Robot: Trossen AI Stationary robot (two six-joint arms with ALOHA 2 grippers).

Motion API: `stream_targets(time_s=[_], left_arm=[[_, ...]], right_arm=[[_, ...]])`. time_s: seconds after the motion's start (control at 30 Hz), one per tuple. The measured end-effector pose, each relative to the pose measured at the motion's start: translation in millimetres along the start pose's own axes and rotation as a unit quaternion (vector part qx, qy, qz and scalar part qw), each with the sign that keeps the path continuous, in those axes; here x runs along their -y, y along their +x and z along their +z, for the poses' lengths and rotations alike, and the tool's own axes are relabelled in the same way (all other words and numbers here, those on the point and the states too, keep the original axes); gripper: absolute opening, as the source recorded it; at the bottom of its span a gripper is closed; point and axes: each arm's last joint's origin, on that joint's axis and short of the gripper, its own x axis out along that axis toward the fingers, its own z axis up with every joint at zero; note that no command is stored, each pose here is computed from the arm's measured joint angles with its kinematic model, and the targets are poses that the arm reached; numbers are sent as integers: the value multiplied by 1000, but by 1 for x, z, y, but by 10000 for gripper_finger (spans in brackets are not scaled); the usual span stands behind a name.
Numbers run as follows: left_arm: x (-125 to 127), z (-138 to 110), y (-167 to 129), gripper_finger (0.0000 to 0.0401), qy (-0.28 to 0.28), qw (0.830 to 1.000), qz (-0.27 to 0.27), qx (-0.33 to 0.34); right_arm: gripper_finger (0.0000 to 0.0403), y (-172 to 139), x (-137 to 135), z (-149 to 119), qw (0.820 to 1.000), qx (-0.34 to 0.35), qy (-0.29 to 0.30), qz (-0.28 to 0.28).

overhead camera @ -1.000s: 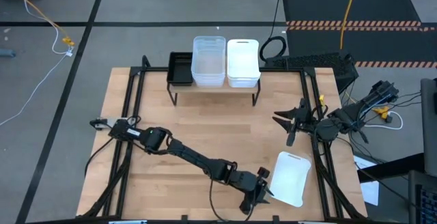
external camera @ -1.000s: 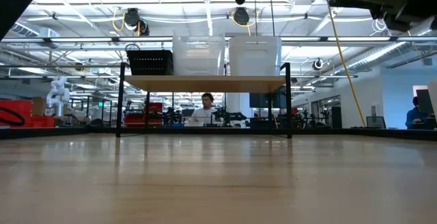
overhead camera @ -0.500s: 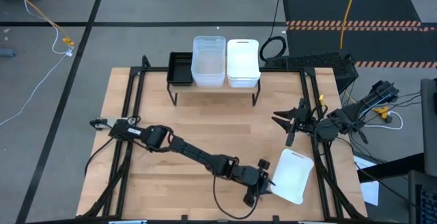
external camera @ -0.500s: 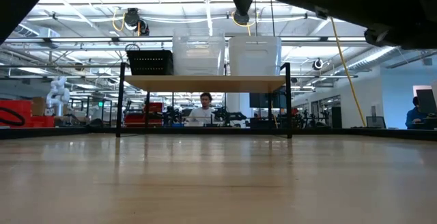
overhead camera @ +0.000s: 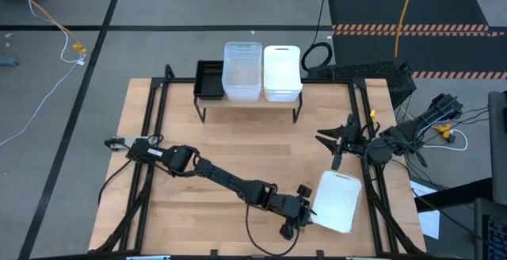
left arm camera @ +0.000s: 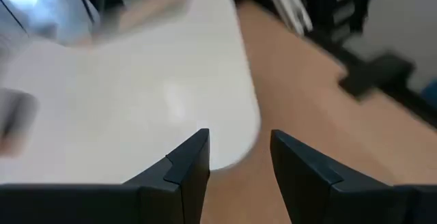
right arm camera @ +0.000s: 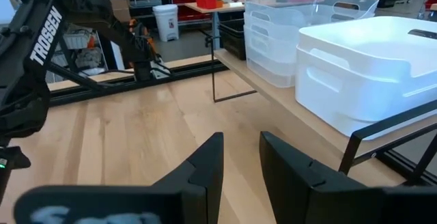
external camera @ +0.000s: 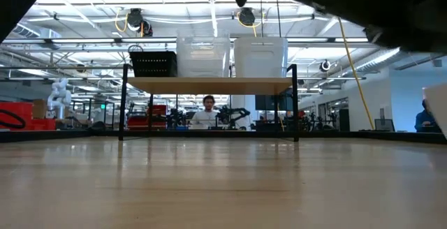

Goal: Stack baskets on shelf by color
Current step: Stack the white bin on top of the other white bins on the shelf

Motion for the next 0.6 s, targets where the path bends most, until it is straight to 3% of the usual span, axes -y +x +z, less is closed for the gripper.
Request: stream_targets(time_s=[0.13,0.3,0.6], left_arm=[[7,-22,7,156,-4,998,-12,-59],[1,-23,3,150,2,997,-12,-81],[-9,-21,3,44,-38,997,5,-66]], right_arm=[[88,0,0,0,1000,0,0,0],[88,0,0,-1,1000,-2,-2,0],[88,0,0,-1,1000,-5,-6,-1]])
